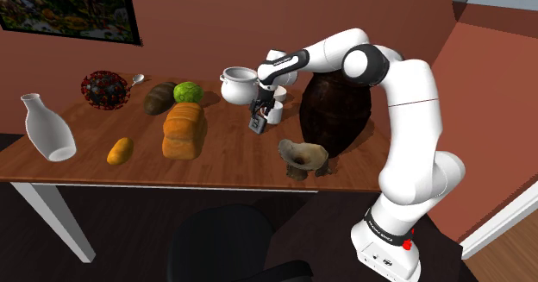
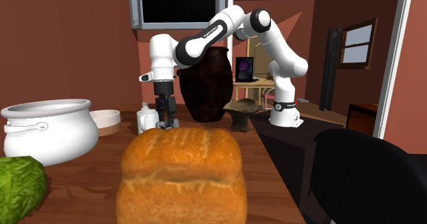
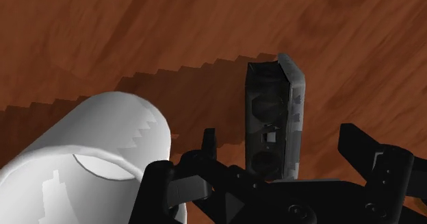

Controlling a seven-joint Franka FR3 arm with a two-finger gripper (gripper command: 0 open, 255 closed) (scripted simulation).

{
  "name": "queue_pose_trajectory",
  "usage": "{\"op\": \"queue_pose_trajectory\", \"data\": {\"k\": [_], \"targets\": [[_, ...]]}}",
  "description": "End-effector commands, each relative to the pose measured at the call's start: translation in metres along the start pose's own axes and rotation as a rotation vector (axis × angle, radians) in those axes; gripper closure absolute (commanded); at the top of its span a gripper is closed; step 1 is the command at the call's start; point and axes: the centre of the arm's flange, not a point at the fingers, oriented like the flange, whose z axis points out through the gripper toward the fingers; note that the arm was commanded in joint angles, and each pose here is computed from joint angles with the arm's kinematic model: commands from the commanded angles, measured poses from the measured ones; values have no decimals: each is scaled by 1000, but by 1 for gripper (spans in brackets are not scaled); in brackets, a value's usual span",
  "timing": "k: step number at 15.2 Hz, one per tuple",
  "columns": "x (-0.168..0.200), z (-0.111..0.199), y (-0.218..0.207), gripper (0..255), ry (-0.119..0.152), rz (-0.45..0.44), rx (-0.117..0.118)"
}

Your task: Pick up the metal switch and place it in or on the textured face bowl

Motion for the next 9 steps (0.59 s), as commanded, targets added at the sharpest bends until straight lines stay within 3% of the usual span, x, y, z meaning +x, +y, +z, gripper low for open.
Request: {"op": "queue_pose_trajectory", "data": {"k": [1,7,8,9], "targets": [[-2,9,4,0,-9,5,1],[-2,9,4,0,-8,5,1],[-1,9,4,255,-8,5,1],[0,8,4,255,-8,5,1]]}}
